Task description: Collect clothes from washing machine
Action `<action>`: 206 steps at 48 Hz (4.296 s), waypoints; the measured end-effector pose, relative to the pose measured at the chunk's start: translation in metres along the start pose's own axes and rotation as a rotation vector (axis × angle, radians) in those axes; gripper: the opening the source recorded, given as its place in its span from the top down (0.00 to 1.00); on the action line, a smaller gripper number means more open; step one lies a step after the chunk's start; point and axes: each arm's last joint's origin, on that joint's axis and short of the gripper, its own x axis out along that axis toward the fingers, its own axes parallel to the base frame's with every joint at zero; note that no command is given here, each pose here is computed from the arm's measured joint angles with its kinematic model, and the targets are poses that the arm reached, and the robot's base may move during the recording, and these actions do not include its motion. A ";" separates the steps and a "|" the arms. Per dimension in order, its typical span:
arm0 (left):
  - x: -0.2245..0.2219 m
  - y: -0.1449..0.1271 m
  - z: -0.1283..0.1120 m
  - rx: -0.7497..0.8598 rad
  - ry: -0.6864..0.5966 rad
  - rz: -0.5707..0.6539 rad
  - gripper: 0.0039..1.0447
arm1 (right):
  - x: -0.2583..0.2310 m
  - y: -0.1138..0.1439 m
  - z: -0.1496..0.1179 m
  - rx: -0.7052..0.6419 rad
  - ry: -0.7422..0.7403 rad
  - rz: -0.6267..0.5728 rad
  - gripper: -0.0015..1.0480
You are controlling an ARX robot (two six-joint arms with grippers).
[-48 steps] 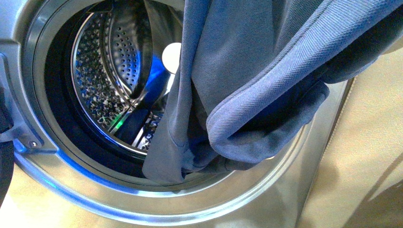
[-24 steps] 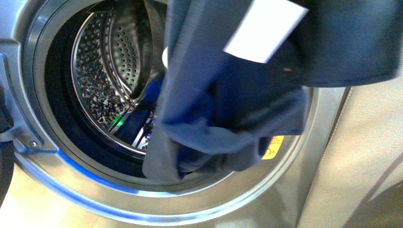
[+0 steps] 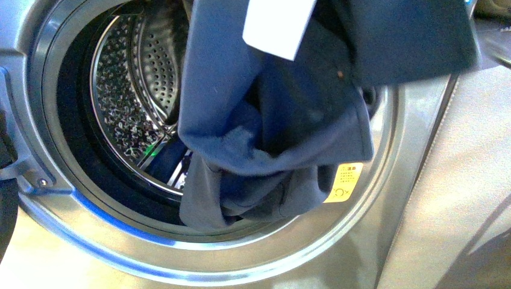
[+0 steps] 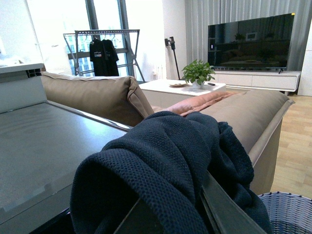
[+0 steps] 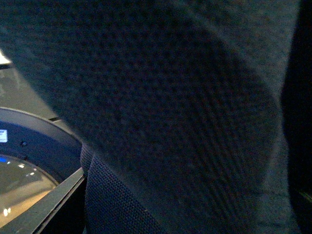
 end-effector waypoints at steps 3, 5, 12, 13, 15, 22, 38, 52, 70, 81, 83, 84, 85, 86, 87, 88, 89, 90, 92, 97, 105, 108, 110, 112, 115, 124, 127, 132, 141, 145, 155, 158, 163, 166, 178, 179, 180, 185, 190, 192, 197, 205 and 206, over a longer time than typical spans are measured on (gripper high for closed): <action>0.000 0.000 0.000 0.000 0.000 0.000 0.93 | 0.006 0.003 -0.002 0.002 -0.012 -0.021 0.07; 0.000 0.000 0.000 0.000 0.000 0.001 0.93 | 0.010 0.005 -0.003 0.004 -0.016 -0.028 0.07; 0.000 0.000 0.000 0.000 0.000 0.003 0.93 | 0.026 0.015 -0.007 -0.008 -0.029 -0.057 0.07; 0.000 0.000 0.000 0.000 0.000 0.003 0.93 | 0.029 0.016 -0.008 -0.012 -0.030 -0.064 0.07; 0.000 0.000 0.000 0.000 0.000 0.004 0.93 | 0.033 0.019 -0.010 -0.020 -0.030 -0.081 0.07; 0.000 0.000 0.000 0.000 0.000 0.004 0.93 | 0.044 0.021 -0.012 -0.046 -0.040 -0.148 0.07; 0.000 0.000 0.000 0.000 0.000 0.004 0.93 | 0.052 0.016 -0.015 -0.098 -0.086 -0.328 0.18; 0.000 0.000 0.002 0.000 -0.005 0.004 0.62 | 0.042 0.003 0.006 -0.144 -0.208 -0.431 0.57; -0.001 0.000 0.004 0.001 -0.013 0.001 0.05 | -0.018 -0.018 0.078 -0.254 -0.387 -0.549 0.89; -0.001 0.000 0.004 0.001 -0.013 -0.002 0.06 | -0.071 -0.025 0.118 -0.322 -0.421 -0.572 0.89; -0.001 0.000 0.004 0.001 -0.013 -0.003 0.06 | -0.082 -0.028 0.126 -0.329 -0.427 -0.584 0.89; -0.001 0.000 0.004 0.001 -0.013 -0.003 0.06 | -0.091 -0.030 0.132 -0.334 -0.432 -0.595 0.89; -0.001 0.000 0.004 0.001 -0.013 -0.003 0.06 | -0.097 -0.032 0.136 -0.337 -0.436 -0.603 0.89; -0.001 0.000 0.004 0.001 -0.013 -0.003 0.06 | -0.103 -0.034 0.140 -0.340 -0.441 -0.613 0.89; -0.001 0.000 0.004 0.001 -0.014 -0.003 0.06 | -0.112 -0.037 0.146 -0.344 -0.449 -0.629 0.89; -0.001 0.000 0.004 0.001 -0.014 -0.004 0.06 | -0.118 -0.039 0.151 -0.351 -0.454 -0.642 0.89; -0.001 0.000 0.004 0.001 -0.014 -0.004 0.06 | -0.127 -0.043 0.158 -0.355 -0.465 -0.659 0.89; -0.001 0.000 0.004 0.001 -0.014 -0.004 0.06 | -0.133 -0.045 0.162 -0.353 -0.474 -0.670 0.89; -0.001 0.000 0.004 0.001 -0.014 -0.004 0.06 | -0.147 -0.050 0.174 -0.364 -0.499 -0.704 0.89; -0.001 0.000 0.005 0.001 -0.014 -0.004 0.06 | -0.182 -0.054 0.203 -0.422 -0.567 -0.775 0.89; -0.001 0.000 0.005 0.002 -0.014 -0.003 0.06 | -0.226 -0.042 0.240 -0.544 -0.645 -0.847 0.89; -0.001 0.000 0.005 0.001 -0.014 -0.003 0.06 | -0.236 -0.039 0.248 -0.570 -0.653 -0.862 0.89; -0.001 0.000 0.005 0.001 -0.014 -0.003 0.06 | -0.244 -0.037 0.253 -0.582 -0.656 -0.874 0.89; -0.001 0.000 0.005 0.001 -0.015 -0.003 0.06 | -0.251 -0.035 0.256 -0.588 -0.648 -0.886 0.89; -0.001 0.000 0.005 0.002 -0.015 -0.003 0.06 | -0.261 -0.033 0.257 -0.583 -0.613 -0.899 0.89; -0.001 0.000 0.005 0.002 -0.015 -0.003 0.06 | -0.280 -0.044 0.233 -0.467 -0.473 -0.952 0.89; -0.001 0.000 0.005 0.002 -0.015 -0.003 0.06 | -0.287 -0.055 0.215 -0.377 -0.399 -0.973 0.89; -0.001 0.000 0.005 0.002 -0.015 -0.003 0.06 | -0.301 -0.084 0.161 -0.137 -0.239 -1.018 0.89; -0.001 0.000 0.005 0.002 -0.015 -0.003 0.06 | -0.326 -0.125 0.021 0.379 0.128 -1.126 0.89; -0.001 0.000 0.005 0.001 -0.015 -0.003 0.06 | -0.329 -0.133 -0.020 0.442 0.278 -1.141 0.89; -0.001 0.000 0.005 0.002 -0.015 -0.003 0.06 | -0.337 -0.150 -0.078 0.426 0.515 -1.148 0.89; -0.001 0.000 0.005 0.002 -0.015 -0.003 0.06 | -0.339 -0.153 -0.089 0.410 0.551 -1.150 0.79; -0.001 0.000 0.005 0.002 -0.015 -0.003 0.06 | -0.342 -0.157 -0.097 0.375 0.579 -1.163 0.63; -0.001 0.000 0.005 0.002 -0.015 -0.003 0.06 | -0.342 -0.158 -0.097 0.352 0.582 -1.168 0.54; -0.001 0.000 0.005 0.002 -0.016 -0.003 0.06 | -0.317 -0.156 -0.060 0.286 0.525 -1.105 0.11; -0.002 0.000 0.005 0.002 -0.016 -0.003 0.06 | -0.313 -0.155 -0.055 0.277 0.515 -1.095 0.07; -0.002 0.000 0.005 0.002 -0.016 -0.003 0.06 | -0.309 -0.153 -0.049 0.272 0.499 -1.085 0.06; -0.002 0.000 0.005 0.002 -0.016 -0.003 0.06 | -0.279 -0.137 0.001 0.131 0.364 -1.014 0.07; -0.002 0.000 0.005 0.002 -0.016 -0.003 0.06 | -0.246 -0.103 0.054 -0.063 0.175 -0.933 0.07; -0.001 0.000 0.005 0.002 -0.016 -0.003 0.06 | -0.234 -0.088 0.069 -0.121 0.105 -0.904 0.07; -0.002 0.000 0.006 0.002 -0.017 -0.002 0.06 | -0.210 -0.056 0.087 -0.202 -0.007 -0.829 0.07; -0.002 0.000 0.006 0.002 -0.017 -0.002 0.06 | -0.184 -0.008 0.073 -0.261 -0.118 -0.745 0.07; -0.002 0.000 0.006 0.002 -0.017 -0.002 0.06 | -0.181 -0.001 0.067 -0.266 -0.126 -0.733 0.07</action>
